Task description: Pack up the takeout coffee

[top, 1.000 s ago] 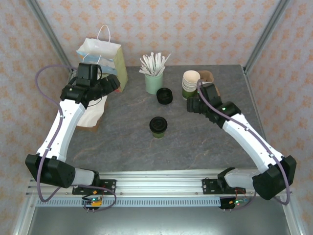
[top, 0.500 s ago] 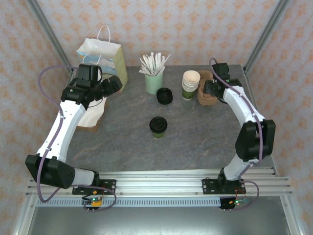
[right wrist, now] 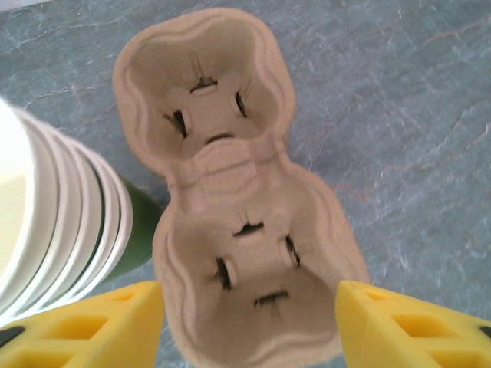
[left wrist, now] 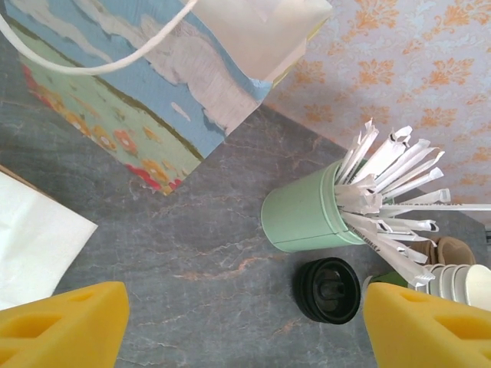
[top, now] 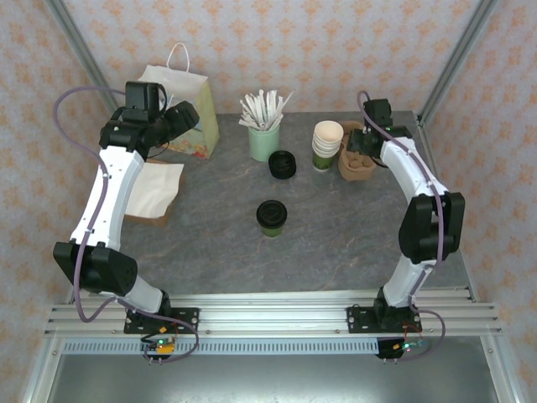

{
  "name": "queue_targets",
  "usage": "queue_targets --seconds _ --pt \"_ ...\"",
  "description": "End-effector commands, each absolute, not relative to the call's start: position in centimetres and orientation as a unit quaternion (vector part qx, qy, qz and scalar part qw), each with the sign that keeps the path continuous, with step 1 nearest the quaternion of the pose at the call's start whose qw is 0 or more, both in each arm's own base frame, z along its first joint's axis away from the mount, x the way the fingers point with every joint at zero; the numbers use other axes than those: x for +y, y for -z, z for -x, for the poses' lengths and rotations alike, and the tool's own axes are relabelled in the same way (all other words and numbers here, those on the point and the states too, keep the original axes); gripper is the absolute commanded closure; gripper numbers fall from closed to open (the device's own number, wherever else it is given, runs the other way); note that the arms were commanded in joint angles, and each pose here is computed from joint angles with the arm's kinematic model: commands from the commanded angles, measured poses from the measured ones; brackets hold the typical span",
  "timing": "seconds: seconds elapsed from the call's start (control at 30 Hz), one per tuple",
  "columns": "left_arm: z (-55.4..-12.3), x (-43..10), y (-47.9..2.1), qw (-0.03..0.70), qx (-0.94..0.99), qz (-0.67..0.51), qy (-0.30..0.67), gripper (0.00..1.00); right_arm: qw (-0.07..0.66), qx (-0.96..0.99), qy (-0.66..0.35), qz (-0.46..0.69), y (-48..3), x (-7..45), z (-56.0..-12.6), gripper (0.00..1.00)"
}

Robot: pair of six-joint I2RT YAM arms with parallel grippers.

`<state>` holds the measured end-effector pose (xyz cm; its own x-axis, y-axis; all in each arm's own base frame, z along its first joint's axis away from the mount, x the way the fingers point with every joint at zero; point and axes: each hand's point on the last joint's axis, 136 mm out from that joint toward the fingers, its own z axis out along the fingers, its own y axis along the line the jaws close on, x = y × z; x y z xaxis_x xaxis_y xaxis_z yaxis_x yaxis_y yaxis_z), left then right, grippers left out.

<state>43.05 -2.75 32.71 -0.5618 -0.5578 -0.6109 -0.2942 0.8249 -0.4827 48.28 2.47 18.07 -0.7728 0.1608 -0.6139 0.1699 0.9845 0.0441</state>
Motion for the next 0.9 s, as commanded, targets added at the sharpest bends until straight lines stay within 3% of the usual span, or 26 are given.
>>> queue_targets --seconds 0.0,0.33,0.87 --pt "-42.8 -3.1 -33.3 0.402 0.863 0.249 0.18 0.19 0.297 0.952 0.021 -0.069 -16.6 1.9 -49.1 0.43" --pt "-43.1 -4.3 -33.0 0.386 0.87 0.231 0.203 0.19 0.258 0.965 0.014 -0.033 -14.5 2.5 -52.1 0.48" --pt "-43.0 -4.5 -32.1 0.376 0.875 0.226 0.204 0.18 0.213 0.977 0.016 -0.011 -11.7 2.7 -52.7 0.52"
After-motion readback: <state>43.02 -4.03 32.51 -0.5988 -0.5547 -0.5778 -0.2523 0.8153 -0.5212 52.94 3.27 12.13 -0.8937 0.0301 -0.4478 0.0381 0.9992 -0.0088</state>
